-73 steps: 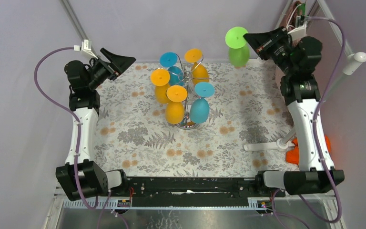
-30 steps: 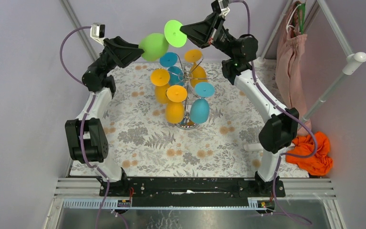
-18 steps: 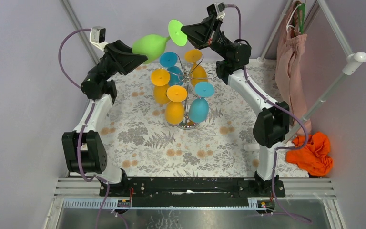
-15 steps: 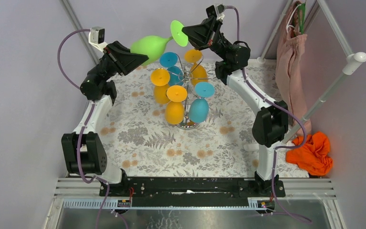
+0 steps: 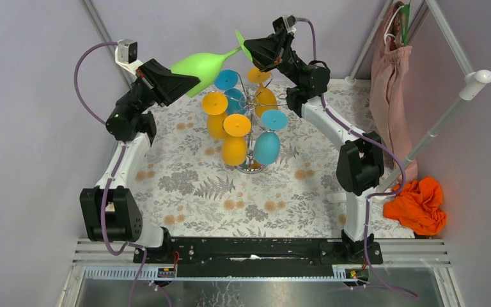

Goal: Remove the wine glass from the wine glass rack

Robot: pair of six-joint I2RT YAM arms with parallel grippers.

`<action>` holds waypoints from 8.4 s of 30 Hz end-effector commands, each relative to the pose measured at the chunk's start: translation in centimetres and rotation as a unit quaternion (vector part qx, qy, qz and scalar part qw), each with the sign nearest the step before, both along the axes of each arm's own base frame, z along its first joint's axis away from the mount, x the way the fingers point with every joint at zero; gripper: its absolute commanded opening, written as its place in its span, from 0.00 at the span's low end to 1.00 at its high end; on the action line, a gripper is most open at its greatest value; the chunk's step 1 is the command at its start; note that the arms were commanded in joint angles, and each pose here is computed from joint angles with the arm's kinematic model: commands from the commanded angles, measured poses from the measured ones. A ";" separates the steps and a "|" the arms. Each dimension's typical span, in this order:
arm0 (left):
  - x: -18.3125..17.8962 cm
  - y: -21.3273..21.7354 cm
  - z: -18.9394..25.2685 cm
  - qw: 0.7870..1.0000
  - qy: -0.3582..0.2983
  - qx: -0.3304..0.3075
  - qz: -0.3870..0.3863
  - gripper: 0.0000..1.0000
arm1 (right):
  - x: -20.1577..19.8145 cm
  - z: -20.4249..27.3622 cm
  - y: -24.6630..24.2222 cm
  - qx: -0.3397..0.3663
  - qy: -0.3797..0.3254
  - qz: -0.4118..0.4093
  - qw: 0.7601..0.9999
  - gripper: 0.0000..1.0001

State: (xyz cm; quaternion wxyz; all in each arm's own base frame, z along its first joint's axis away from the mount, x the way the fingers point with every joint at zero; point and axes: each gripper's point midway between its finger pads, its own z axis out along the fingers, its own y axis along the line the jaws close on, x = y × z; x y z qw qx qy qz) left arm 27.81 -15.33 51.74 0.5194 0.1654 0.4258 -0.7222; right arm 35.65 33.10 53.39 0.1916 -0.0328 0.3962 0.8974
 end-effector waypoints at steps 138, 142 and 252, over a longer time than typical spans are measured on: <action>11.2 2.7 -9.2 0.849 0.238 0.288 0.374 0.48 | 13.1 -14.9 -8.0 -0.429 -0.028 -0.295 0.853 0.68; 10.8 2.9 -9.8 0.846 0.243 0.290 0.376 0.48 | 12.6 -15.2 -6.8 -0.418 -0.028 -0.266 0.868 0.64; 9.6 2.0 -14.2 0.847 0.270 0.310 0.337 0.46 | 8.0 -12.7 -6.1 -0.388 0.065 -0.231 0.890 0.00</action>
